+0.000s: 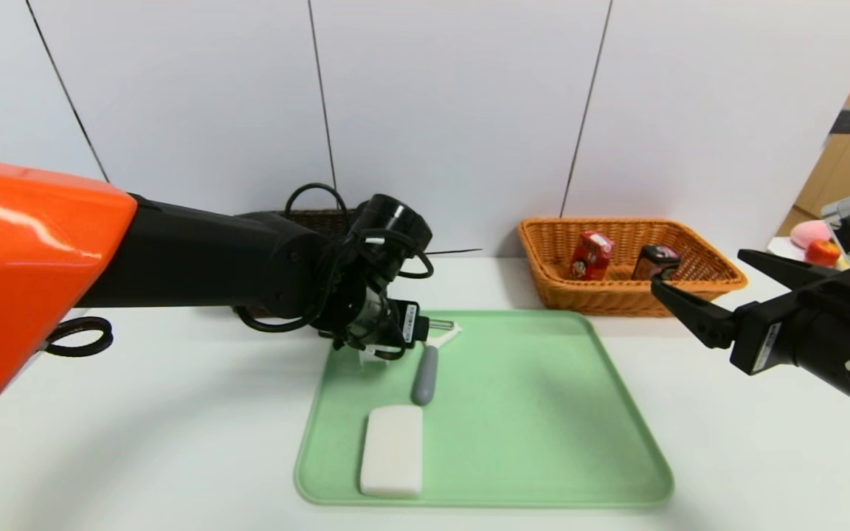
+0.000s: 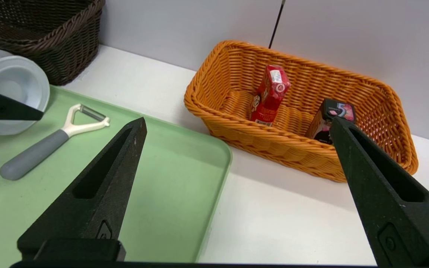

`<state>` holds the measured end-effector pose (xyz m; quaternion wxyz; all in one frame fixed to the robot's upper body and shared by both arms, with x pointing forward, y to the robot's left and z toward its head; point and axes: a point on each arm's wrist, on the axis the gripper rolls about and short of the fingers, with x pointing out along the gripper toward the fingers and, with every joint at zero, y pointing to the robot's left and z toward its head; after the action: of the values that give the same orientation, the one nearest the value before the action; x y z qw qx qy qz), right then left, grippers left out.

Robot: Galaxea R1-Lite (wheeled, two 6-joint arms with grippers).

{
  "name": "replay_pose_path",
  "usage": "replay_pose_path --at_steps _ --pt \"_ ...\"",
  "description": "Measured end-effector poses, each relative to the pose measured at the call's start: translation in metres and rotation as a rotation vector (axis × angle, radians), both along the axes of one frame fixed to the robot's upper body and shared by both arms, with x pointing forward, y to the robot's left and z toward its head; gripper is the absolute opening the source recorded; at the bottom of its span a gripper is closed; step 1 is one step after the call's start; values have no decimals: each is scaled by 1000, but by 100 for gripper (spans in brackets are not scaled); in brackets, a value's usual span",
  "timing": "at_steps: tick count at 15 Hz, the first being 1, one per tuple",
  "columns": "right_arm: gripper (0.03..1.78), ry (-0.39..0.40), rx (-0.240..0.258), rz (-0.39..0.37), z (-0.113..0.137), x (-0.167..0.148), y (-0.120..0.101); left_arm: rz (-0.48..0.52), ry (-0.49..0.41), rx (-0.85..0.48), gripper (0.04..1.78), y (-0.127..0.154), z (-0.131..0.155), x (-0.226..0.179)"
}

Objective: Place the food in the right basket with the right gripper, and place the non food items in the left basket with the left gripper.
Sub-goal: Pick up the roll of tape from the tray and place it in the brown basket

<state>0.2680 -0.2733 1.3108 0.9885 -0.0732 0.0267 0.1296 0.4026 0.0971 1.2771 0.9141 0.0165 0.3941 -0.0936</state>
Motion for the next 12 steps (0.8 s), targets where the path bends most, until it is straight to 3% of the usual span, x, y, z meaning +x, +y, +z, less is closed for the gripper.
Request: replay_pose_path --at_steps 5,8,12 --pt "169 6 -2 4 -3 -1 0 21 0 6 169 5 -2 6" --pt "169 11 -3 4 -3 -1 0 21 -14 -4 121 6 -1 9" --pt "169 14 -5 4 -5 -1 0 18 -25 -10 76 5 0 10"
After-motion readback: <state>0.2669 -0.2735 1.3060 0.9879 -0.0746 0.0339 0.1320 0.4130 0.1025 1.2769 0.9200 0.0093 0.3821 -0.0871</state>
